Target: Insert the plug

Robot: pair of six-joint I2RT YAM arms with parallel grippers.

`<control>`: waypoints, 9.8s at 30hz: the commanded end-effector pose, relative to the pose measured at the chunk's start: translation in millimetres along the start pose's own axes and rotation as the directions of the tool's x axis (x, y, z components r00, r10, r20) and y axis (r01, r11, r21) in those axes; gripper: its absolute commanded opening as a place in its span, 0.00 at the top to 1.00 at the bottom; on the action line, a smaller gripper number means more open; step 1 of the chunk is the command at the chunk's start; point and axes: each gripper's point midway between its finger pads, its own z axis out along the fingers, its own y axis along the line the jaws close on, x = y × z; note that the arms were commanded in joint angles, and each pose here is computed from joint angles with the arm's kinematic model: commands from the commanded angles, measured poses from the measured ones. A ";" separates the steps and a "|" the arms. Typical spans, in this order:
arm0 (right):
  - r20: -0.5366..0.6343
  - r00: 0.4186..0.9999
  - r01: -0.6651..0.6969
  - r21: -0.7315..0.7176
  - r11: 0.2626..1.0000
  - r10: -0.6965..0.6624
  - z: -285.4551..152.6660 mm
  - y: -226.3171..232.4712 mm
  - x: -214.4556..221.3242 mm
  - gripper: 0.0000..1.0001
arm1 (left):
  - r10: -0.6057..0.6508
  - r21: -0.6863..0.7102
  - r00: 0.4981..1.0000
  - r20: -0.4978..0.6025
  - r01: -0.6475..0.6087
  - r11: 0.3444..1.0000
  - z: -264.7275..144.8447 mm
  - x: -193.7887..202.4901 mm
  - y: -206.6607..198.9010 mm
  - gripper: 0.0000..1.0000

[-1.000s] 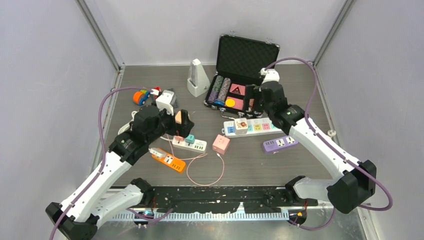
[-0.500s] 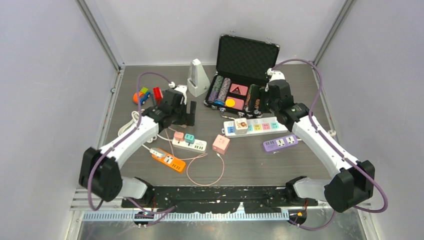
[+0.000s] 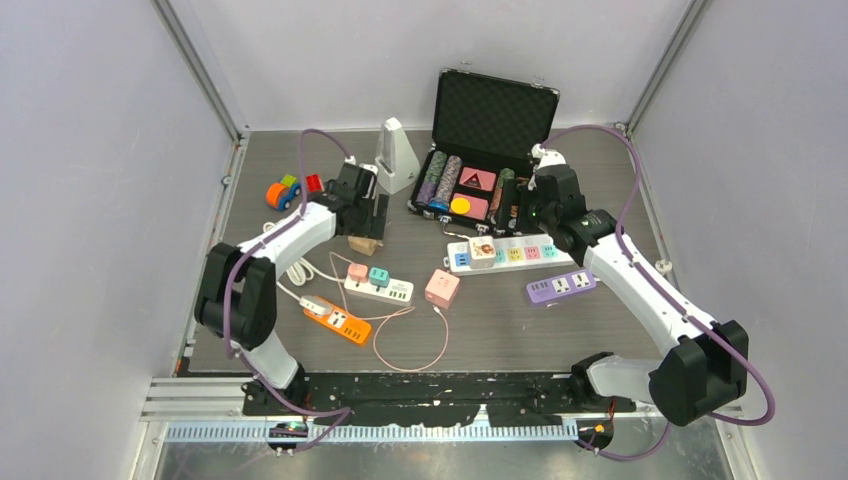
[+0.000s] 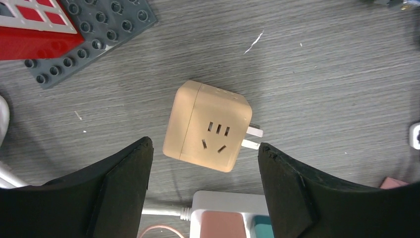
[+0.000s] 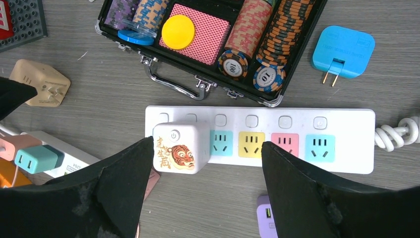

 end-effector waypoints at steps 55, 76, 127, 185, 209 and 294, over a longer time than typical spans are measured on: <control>-0.052 0.993 0.029 -0.761 0.649 -0.106 -106.4 202.2 20.8 0.11 | 0.336 -0.055 0.080 0.939 -0.926 0.374 -260.8 -5.5 -171.7 1.00; 0.178 0.919 -0.067 -0.809 0.584 0.352 -148.1 202.8 -57.8 0.94 | -0.157 0.482 0.536 0.830 -0.545 0.686 -284.5 -41.4 -167.2 0.00; -0.009 0.994 0.045 -0.883 0.466 -0.113 -175.7 222.5 15.1 0.07 | 0.070 0.204 0.294 0.953 -0.797 0.569 -275.0 2.4 -177.4 0.85; -0.289 0.939 0.236 0.155 0.959 -0.185 51.7 -52.5 68.7 0.95 | -0.119 0.277 0.455 0.883 -0.300 0.913 -262.5 8.5 -57.9 0.00; -0.151 0.970 0.211 0.147 0.966 -0.189 30.8 -47.2 45.8 0.95 | -0.108 0.269 0.470 0.876 -0.290 0.918 -259.3 6.5 -58.4 0.01; -0.343 0.939 0.132 0.269 0.954 -0.033 38.6 -65.4 147.8 0.95 | -0.088 0.249 0.482 0.872 -0.280 0.927 -258.1 3.4 -56.8 0.01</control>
